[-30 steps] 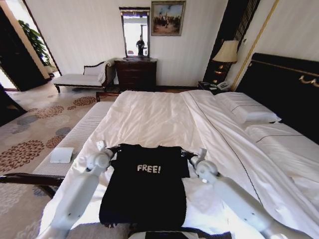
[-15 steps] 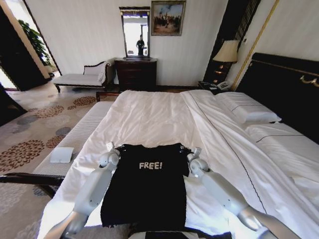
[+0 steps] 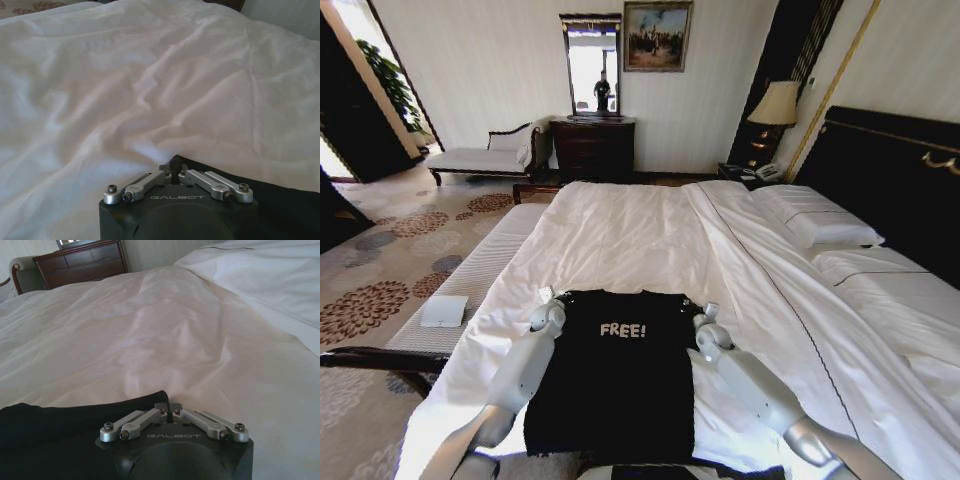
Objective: Fold the clothes on the bed.
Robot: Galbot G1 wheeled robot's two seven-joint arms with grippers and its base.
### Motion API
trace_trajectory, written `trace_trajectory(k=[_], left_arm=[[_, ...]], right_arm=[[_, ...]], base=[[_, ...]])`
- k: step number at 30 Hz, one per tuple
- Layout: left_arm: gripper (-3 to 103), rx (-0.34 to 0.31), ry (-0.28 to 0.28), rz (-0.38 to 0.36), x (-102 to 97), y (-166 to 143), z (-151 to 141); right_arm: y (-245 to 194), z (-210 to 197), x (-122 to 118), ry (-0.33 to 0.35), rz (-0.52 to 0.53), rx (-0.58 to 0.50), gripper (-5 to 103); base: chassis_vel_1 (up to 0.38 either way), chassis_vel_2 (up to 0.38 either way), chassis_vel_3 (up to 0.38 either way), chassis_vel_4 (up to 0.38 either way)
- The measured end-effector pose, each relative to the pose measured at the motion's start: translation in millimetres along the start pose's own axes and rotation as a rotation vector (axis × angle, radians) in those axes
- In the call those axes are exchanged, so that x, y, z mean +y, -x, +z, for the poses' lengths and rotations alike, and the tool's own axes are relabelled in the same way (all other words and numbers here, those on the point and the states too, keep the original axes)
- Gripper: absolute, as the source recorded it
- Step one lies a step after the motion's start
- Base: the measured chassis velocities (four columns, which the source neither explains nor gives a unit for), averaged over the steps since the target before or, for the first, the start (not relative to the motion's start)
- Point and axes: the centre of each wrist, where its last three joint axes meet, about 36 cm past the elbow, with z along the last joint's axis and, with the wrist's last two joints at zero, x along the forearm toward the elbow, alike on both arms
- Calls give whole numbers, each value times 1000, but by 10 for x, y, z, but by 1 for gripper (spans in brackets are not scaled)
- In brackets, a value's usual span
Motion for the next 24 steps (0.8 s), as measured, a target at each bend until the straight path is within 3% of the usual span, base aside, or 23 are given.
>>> trace_trajectory(k=[9, 13, 14, 17, 19, 23, 24], left_arm=[[-2, -21, -1, 37, -144, -103, 63], [12, -39, -5, 56, -144, -273, 41], [12, -43, -5, 56, -118, -324, 27], [28, -57, -14, 40, 53, -550, -5], [33, -62, -19, 31, 116, -611, -14], [50, -78, -51, -30, 540, -952, 10], [50, -78, -51, -30, 540, -952, 10]], right_arm=[[72, 45, 83, 49, -88, -62, 0], [86, 26, 88, 68, -119, -106, 0], [66, 17, 69, 70, -127, -115, 0], [-99, -62, -78, 83, -136, -143, 16], [-161, -87, -124, 91, -126, -146, 16], [-423, -197, -326, 187, -77, -99, 37], [-423, -197, -326, 187, -77, -99, 37]], base=[[0, 0, 0, 0], [0, 0, 0, 0], [0, 0, 0, 0], [0, 0, 0, 0], [0, 0, 0, 0], [0, 0, 0, 0], [0, 0, 0, 0]])
